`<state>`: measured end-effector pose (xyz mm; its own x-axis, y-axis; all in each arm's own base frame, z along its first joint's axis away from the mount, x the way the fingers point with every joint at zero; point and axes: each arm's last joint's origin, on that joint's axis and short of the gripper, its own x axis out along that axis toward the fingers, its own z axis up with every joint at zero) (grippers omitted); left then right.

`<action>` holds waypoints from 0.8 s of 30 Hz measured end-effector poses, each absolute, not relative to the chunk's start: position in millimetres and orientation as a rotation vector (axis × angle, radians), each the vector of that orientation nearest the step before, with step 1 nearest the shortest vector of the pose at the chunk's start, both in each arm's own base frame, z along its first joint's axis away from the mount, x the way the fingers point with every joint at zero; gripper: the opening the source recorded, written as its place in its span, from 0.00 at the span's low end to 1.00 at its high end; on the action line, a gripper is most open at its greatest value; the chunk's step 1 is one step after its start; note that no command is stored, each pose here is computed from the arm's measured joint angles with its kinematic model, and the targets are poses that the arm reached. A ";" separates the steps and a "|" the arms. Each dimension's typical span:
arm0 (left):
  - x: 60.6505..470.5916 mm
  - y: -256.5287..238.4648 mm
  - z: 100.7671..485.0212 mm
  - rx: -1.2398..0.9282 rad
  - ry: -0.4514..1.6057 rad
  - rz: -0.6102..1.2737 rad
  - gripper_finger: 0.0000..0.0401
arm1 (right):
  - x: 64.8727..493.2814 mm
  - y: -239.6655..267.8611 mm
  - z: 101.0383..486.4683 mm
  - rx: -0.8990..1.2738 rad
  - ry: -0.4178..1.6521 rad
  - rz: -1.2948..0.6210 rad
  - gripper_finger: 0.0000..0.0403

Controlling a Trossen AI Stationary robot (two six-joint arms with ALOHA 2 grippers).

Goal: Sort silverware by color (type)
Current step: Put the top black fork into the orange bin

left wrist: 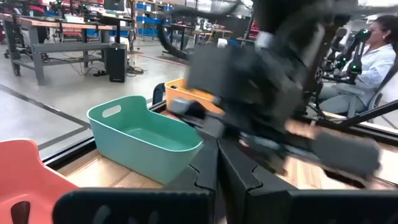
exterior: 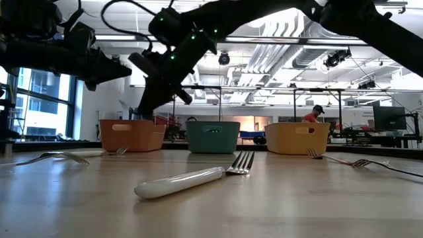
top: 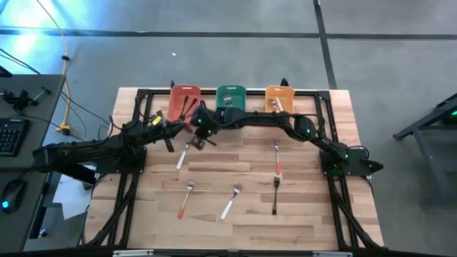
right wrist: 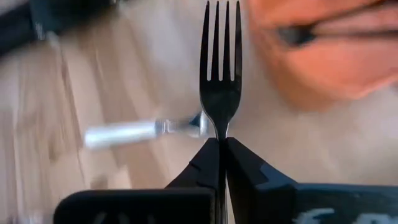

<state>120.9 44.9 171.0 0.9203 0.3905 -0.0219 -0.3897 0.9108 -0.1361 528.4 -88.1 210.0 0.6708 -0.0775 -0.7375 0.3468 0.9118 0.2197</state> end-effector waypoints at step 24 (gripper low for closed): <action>118.0 44.0 175.6 -0.141 -0.051 0.404 0.00 | 545.7 -203.1 185.8 0.760 0.212 -0.377 0.00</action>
<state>118.0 44.0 175.6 0.9185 0.3948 0.0215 -0.3877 0.9100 -0.1467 545.7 -203.1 185.8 0.9123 -0.2550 -0.3206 0.4063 0.6628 0.6289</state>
